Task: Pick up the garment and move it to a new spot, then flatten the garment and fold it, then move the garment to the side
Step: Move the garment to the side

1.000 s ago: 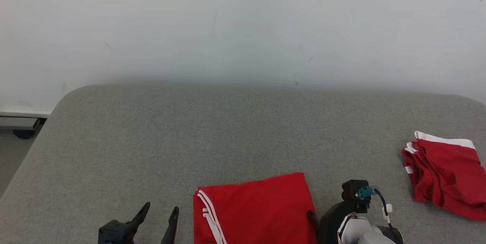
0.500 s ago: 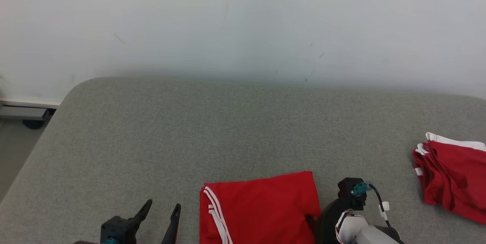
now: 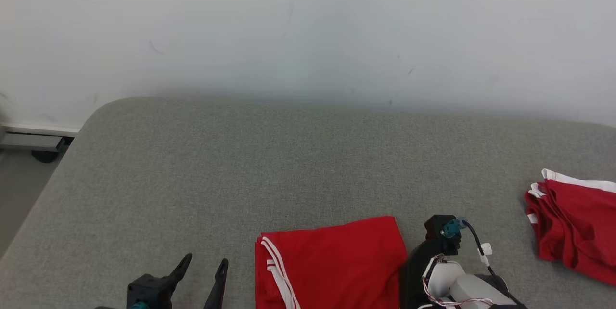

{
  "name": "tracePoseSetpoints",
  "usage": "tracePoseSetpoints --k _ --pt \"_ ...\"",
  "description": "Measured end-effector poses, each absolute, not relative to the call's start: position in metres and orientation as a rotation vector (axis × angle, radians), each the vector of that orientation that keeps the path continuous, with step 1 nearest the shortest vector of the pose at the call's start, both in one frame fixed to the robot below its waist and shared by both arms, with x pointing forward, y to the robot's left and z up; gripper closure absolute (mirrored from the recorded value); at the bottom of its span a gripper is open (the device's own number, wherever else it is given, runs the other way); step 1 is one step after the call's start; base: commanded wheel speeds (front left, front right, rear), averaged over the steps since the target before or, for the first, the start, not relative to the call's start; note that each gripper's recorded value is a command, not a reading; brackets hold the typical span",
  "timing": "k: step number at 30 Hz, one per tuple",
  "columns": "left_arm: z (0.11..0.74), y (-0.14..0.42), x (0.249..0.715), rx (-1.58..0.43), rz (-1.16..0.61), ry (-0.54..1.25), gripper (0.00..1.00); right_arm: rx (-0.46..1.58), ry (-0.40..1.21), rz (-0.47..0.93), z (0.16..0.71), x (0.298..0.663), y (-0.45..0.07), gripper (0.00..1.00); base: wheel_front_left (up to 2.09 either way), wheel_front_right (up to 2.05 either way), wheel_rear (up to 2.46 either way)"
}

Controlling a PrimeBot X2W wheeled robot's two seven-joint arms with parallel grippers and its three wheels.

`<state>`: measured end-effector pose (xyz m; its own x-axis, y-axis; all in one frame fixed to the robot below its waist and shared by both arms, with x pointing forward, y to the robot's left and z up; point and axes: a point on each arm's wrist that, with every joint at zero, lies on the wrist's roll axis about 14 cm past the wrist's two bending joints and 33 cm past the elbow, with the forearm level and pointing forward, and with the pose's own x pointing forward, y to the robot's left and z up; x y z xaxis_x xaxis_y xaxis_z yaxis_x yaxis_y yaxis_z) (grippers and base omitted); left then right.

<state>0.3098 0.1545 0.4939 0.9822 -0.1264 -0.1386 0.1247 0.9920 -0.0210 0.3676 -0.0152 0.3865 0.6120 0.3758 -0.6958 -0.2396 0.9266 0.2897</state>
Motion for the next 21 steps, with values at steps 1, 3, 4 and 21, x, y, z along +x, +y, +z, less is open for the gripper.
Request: tracePoseSetpoints --k 1,3,4,21 --pt "0.494 0.155 0.31 -0.013 -0.125 0.14 0.0 0.165 0.834 0.357 0.388 0.369 -0.016 1.0 0.0 0.0 0.0" --pt "0.495 0.155 0.311 -0.013 -0.124 0.134 0.0 0.144 0.804 0.354 0.396 0.377 -0.018 1.0 0.0 0.0 0.0" --pt "0.495 0.155 0.311 -0.013 -0.126 0.133 0.0 0.136 0.782 0.347 0.401 0.382 -0.022 1.0 0.0 0.0 0.0" --pt "0.494 0.134 0.31 -0.018 -0.19 0.13 0.0 0.064 0.481 0.025 0.474 0.438 -0.177 1.0 0.0 0.0 0.0"
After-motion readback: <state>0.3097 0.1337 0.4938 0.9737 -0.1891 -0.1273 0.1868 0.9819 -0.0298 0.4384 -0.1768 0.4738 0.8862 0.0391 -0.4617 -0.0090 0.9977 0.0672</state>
